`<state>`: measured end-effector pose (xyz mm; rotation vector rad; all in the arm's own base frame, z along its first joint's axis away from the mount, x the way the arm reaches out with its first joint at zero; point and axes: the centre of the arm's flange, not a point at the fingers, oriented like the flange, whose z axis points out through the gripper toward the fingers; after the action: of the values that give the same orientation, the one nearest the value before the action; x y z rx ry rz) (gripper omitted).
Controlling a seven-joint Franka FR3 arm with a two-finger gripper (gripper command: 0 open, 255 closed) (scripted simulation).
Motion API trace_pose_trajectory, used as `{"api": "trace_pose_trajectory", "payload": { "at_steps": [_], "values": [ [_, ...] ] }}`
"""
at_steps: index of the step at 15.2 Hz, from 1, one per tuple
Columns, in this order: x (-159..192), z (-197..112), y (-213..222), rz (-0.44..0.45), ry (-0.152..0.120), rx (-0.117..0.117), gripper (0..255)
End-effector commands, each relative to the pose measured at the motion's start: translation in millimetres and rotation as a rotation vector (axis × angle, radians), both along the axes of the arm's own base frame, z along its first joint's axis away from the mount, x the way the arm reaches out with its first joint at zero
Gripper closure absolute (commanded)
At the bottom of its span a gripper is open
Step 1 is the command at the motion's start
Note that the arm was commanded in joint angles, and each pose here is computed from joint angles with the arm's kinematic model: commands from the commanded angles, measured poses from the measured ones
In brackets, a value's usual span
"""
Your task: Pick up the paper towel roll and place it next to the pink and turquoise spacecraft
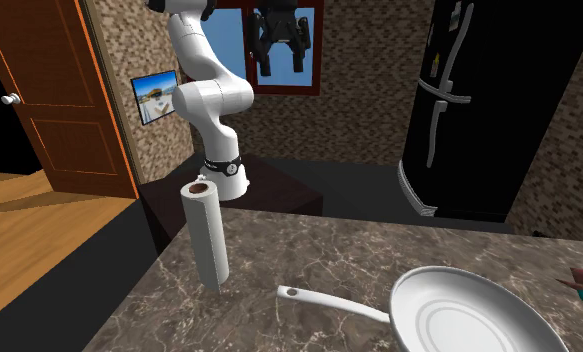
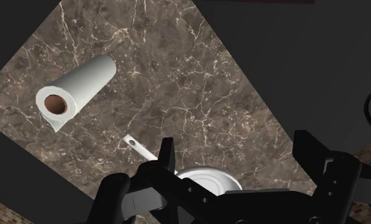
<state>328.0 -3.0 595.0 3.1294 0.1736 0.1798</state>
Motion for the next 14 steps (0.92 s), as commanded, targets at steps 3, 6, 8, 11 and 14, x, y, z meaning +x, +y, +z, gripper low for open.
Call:
{"api": "trace_pose_trajectory", "payload": {
  "at_steps": [3,6,8,11,14],
  "values": [
    [1,-14,-23,0.002,-0.005,0.004,0],
    [2,-34,-58,0.006,-0.014,0.011,0],
    [4,-48,-82,0.008,-0.019,0.016,0],
    [6,-69,-116,0.012,-0.027,0.022,0],
    [8,-90,-151,0.016,-0.035,0.029,0]
  ]
}}
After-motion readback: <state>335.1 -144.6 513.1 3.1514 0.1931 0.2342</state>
